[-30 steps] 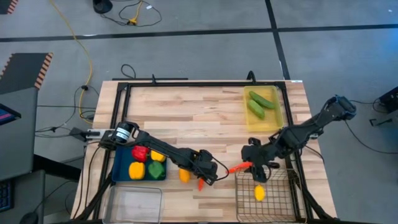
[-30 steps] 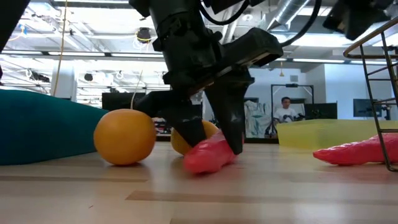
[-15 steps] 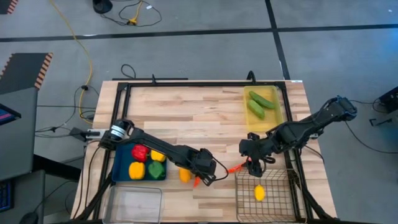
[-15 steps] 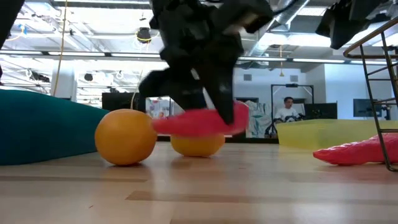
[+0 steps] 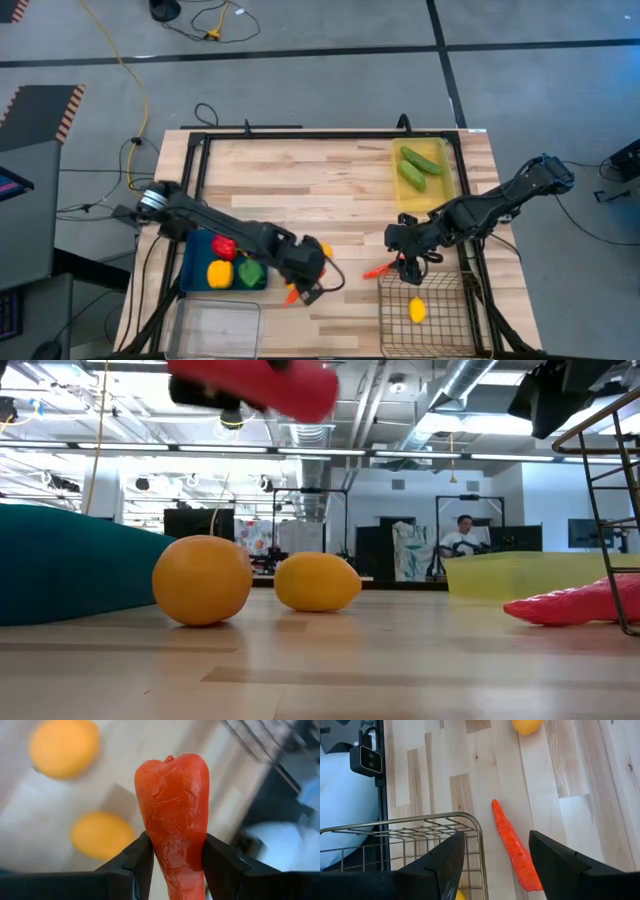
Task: Sort produce into baskets
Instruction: Put the left orange carrot into the transparent bin
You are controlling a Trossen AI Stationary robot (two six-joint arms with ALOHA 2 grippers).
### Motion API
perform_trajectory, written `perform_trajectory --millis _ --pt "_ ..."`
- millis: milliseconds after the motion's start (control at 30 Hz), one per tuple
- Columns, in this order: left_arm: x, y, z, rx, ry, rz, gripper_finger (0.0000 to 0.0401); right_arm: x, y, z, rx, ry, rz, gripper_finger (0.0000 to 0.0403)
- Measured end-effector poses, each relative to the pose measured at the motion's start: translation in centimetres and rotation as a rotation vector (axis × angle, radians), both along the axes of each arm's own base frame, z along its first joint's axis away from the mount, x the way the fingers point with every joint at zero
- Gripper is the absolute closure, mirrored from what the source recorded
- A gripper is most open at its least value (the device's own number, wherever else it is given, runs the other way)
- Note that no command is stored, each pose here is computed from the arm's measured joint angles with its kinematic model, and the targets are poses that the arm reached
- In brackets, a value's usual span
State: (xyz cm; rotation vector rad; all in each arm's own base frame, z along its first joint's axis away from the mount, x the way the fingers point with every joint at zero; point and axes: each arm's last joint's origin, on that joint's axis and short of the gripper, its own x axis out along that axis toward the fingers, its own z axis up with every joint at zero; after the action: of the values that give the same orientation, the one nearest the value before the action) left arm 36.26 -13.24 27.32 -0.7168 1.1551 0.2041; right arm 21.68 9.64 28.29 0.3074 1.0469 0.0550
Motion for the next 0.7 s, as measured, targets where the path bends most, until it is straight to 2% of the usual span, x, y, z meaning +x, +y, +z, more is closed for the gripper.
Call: perform_trajectory --millis 200,300,533,700 --pt "-2.9 -3.0 1.8 -0.096 0.037 -0.126 0.0267 0.0 0.0 0.0 0.000 0.000 0.000 0.0154" --pt "-4.5 -4.8 1.7 -0.112 0.115 -0.150 0.0267 0.0 0.0 0.0 0.001 -0.001 0.000 0.0154" --pt "-9.1 -8.2 1.1 -0.082 0.391 -0.061 0.0266 0.0 0.0 0.0 0.001 -0.001 -0.001 0.0154" --pt "-11.7 -9.9 0.8 -0.003 0.480 -0.001 0.0266 0.0 0.0 0.0 0.001 -0.001 -0.001 0.0154"
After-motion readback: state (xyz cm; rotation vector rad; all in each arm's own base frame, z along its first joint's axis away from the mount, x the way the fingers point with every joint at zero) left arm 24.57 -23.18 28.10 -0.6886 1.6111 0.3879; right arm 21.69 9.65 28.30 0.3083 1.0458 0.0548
